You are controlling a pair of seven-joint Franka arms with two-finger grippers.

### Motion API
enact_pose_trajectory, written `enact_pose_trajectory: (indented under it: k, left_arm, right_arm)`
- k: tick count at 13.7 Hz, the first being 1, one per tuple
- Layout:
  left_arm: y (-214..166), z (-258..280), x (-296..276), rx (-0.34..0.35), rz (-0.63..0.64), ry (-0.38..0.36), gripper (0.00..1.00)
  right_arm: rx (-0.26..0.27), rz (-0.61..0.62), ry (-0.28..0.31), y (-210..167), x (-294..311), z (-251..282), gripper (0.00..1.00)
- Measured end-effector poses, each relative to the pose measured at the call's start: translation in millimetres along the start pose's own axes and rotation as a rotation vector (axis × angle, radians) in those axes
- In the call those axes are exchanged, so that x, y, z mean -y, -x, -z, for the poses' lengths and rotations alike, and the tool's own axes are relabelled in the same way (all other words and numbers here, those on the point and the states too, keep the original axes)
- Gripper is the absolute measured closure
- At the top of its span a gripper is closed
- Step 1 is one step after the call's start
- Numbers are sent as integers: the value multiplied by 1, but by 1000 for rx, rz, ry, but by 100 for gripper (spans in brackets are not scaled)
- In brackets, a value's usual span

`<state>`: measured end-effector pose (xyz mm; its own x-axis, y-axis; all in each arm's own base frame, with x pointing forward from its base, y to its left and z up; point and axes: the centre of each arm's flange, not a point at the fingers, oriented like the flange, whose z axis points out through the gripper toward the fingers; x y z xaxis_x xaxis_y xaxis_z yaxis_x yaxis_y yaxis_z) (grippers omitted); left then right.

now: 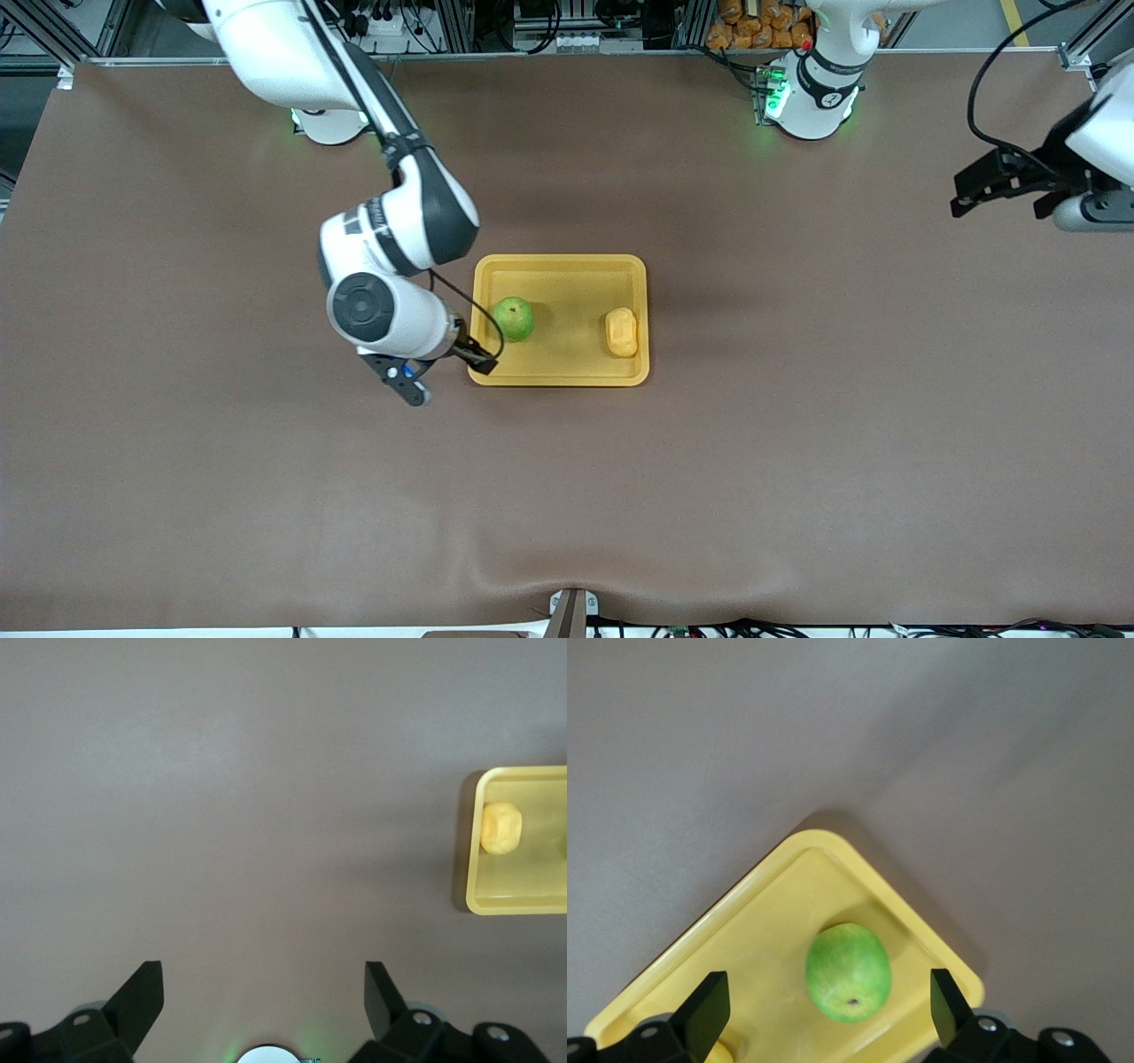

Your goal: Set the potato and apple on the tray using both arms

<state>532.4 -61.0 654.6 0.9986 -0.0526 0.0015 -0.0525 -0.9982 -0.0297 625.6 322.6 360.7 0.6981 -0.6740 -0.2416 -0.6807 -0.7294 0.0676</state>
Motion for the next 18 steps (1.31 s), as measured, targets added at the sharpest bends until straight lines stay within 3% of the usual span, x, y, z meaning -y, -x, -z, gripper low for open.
enact_pose_trajectory:
  k: [4,10,14,18]
  left_arm:
    - [9,4,-8,11,-11,-3,0]
    - [13,6,4,24,5,-4,0]
    - [14,6,6,26,9,-4,0]
    - [14,7,6,24,9,-4,0]
  right_arm:
    - [45,-64,37,-41,-40,68,0]
    - [6,-15,48,-81,-116,157,0]
    - [-84,189,55,-80,-143,200,0]
    - [-96,319,56,-87,-179,234,0]
